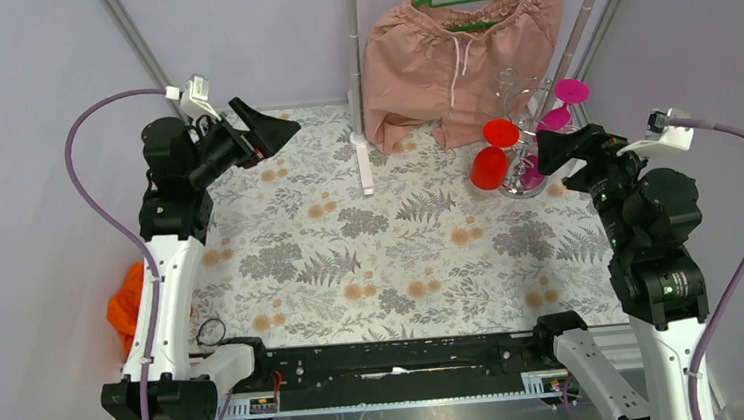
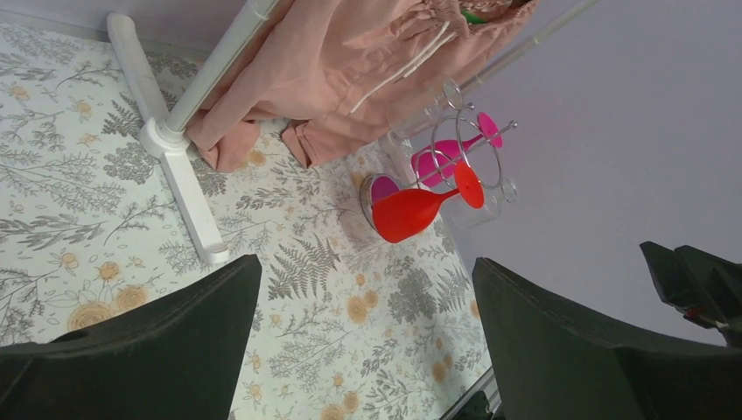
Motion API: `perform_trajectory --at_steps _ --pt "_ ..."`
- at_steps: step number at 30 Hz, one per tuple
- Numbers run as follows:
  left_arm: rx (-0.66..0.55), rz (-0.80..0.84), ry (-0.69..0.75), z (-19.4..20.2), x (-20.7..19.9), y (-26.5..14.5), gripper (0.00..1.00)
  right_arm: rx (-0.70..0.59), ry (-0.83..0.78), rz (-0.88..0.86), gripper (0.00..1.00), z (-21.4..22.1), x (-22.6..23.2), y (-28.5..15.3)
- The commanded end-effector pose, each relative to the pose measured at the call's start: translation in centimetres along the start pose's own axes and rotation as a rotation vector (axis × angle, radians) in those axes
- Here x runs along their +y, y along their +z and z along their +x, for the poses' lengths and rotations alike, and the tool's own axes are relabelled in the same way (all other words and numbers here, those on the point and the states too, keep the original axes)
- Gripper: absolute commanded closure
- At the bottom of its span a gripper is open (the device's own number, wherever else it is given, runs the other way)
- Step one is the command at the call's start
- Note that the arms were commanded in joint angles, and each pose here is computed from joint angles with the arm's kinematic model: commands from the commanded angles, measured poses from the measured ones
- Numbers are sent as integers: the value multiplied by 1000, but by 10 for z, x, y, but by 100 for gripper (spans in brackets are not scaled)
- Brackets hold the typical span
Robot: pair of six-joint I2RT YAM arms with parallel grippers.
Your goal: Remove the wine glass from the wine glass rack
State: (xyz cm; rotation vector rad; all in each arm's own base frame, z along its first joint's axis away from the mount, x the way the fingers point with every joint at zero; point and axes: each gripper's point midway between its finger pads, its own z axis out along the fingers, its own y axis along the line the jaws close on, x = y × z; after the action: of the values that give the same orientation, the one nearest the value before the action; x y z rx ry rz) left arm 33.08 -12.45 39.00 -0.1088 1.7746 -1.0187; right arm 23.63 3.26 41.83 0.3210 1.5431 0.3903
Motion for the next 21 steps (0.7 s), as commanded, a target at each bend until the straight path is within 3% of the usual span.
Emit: perform_trajectory --at_steps 1,4,7,9,11,16,21 --pt "-16 106 27 -8 -23 -1 1 -13 7 55 0 -5 -7 4" --pt "-6 188 -26 -8 -35 2 1 -65 55 36 0 -15 -2 -1" --pt "27 240 -146 -1 -37 8 1 -140 218 47 0 -19 -6 -16" --pt "65 343 -152 3 -50 7 1 -218 203 -79 0 -28 10 -26" --pt "80 385 -169 3 -55 7 1 -216 201 -98 0 -31 15 -31" --pt "41 373 -175 -7 -53 15 1 21 118 24 2 -18 10 -15" --pt "-99 406 -98 -29 -66 18 1 78 89 -35 0 -2 19 3"
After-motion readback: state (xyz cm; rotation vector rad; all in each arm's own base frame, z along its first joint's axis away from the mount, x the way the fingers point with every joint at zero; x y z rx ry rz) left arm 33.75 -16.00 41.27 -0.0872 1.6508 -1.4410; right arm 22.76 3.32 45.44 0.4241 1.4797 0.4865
